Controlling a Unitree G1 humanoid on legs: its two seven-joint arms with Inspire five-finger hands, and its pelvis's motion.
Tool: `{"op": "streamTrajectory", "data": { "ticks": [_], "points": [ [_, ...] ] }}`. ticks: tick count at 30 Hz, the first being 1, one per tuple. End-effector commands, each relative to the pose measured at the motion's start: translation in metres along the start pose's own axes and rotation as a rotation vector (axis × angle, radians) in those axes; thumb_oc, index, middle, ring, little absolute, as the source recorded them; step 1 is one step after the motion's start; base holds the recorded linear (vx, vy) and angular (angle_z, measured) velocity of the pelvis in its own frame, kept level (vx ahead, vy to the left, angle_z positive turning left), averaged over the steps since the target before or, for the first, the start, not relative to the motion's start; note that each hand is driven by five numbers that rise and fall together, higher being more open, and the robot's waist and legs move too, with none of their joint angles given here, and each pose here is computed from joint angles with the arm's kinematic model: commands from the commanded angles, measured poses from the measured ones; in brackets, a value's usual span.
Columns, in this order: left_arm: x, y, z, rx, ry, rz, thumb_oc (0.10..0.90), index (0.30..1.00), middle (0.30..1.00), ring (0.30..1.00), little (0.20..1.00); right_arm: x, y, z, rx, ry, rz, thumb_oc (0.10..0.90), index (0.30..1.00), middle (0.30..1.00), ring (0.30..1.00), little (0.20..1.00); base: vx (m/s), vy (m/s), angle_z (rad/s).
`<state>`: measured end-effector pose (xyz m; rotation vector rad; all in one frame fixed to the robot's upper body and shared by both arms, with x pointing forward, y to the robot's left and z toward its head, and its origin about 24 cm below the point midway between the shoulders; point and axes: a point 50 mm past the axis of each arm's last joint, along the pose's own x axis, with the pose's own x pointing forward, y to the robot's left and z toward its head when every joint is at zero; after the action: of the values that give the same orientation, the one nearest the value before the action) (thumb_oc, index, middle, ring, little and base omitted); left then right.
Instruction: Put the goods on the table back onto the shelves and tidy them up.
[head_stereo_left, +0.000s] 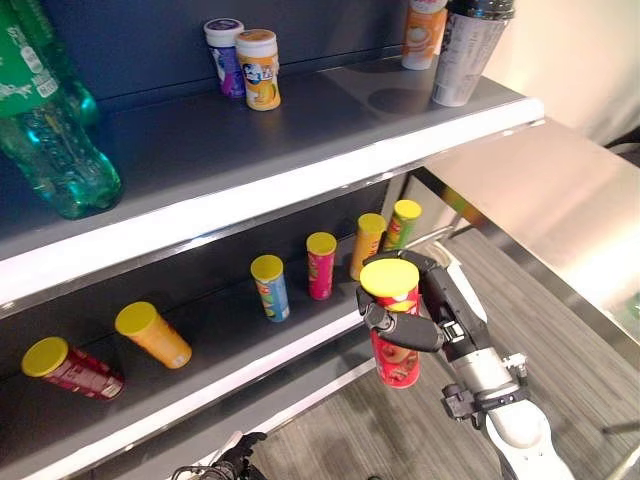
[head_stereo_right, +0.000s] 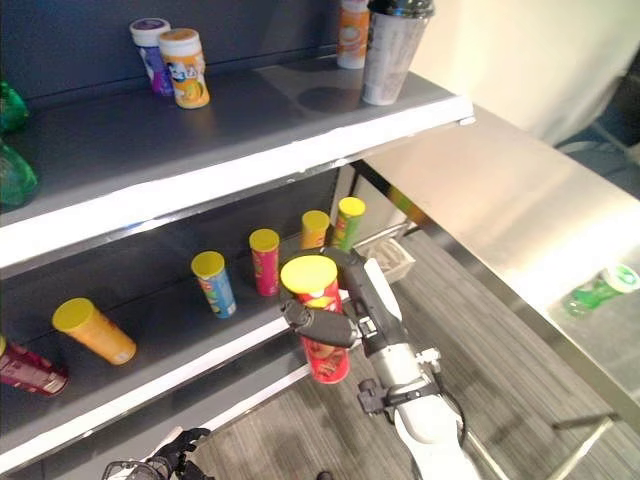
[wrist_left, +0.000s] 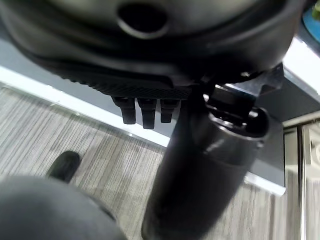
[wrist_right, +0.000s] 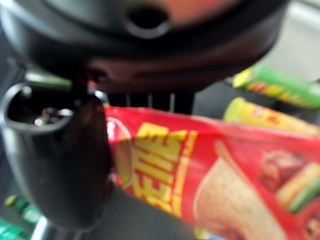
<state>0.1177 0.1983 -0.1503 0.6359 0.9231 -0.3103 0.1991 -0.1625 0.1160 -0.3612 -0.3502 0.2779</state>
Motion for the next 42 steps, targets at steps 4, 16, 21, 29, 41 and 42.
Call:
{"op": "streamTrajectory", "data": {
  "ticks": [4, 16, 21, 29, 41, 42],
  "points": [
    [0.006, 0.016, 0.017, -0.042, -0.063, 0.066, 0.800, 0.900, 0.900, 0.900, 0.900, 0.014, -0.017, 0.059, 0.022, -0.375, -0.102, 0.400, 0.300, 0.300, 0.300, 0.300, -0.22, 0.009, 0.24],
    [0.011, 0.019, 0.027, 0.041, -0.071, 0.108, 0.800, 0.900, 0.900, 0.900, 0.900, 0.050, 0.020, 0.031, -0.098, -0.297, 0.095, 0.400, 0.300, 0.300, 0.300, 0.300, 0.00, 0.155, 0.12],
    [0.016, 0.020, 0.068, 0.156, -0.219, 0.097, 0.800, 0.900, 0.900, 0.900, 0.900, 0.079, 0.030, 0.005, -0.130, -0.200, 0.046, 0.400, 0.300, 0.300, 0.300, 0.300, -0.02, 0.311, 0.31],
    [0.014, 0.059, 0.063, 0.125, -0.208, 0.230, 0.800, 0.900, 0.900, 0.900, 0.900, 0.132, 0.023, 0.026, -0.180, -0.270, -0.149, 0.400, 0.300, 0.300, 0.300, 0.300, -0.10, 0.168, 0.20],
    [0.017, 0.050, 0.057, 0.137, -0.168, 0.216, 0.800, 0.900, 0.900, 0.900, 0.900, 0.116, 0.019, 0.028, -0.127, -0.288, -0.175, 0.400, 0.300, 0.300, 0.300, 0.300, 0.02, -0.007, 0.15],
    [0.017, 0.048, 0.053, 0.128, -0.152, 0.210, 0.800, 0.900, 0.900, 0.900, 0.900, 0.108, 0.016, 0.027, -0.116, -0.288, -0.179, 0.400, 0.300, 0.300, 0.300, 0.300, 0.06, -0.050, 0.03]
  ]
}}
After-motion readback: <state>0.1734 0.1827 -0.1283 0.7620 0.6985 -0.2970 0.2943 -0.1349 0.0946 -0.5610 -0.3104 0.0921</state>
